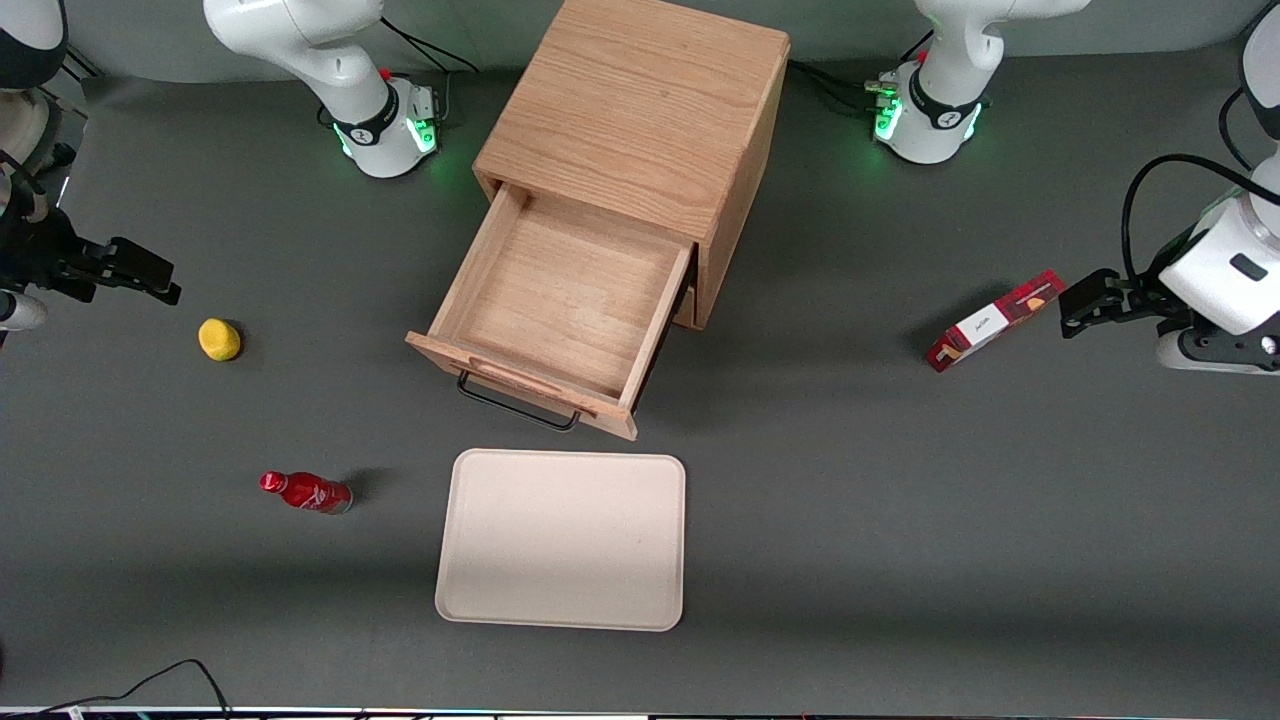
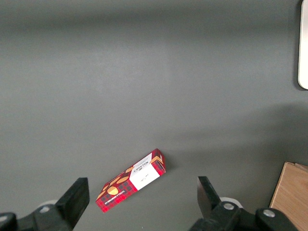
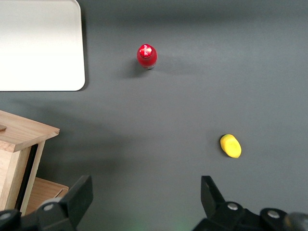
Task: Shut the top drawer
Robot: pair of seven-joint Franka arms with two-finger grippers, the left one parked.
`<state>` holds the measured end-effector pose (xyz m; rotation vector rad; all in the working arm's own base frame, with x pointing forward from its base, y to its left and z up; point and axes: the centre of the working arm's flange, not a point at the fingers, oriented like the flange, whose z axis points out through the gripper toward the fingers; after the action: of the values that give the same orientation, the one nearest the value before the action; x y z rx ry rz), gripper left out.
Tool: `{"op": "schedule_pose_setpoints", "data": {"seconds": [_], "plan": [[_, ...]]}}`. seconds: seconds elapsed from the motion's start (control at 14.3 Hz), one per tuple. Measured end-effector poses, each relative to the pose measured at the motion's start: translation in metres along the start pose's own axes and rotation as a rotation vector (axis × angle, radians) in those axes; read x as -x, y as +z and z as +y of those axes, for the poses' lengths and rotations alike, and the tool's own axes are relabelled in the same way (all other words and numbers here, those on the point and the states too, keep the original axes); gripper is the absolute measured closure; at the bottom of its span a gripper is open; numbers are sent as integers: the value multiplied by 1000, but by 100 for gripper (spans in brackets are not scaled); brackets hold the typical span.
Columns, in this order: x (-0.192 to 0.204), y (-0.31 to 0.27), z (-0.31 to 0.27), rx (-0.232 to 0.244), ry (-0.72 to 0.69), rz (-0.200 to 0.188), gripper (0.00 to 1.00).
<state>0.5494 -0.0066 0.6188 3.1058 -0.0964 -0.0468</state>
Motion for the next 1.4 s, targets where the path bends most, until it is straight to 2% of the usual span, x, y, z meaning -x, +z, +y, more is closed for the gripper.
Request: {"op": "schedule_pose_setpoints", "data": {"seconds": [0.98, 1.19, 1.4], "plan": [[0, -7, 1, -11, 40, 12, 0], [1, -7, 4, -29, 48, 7, 0], [-2, -21, -1, -35, 32, 33, 0]]}}
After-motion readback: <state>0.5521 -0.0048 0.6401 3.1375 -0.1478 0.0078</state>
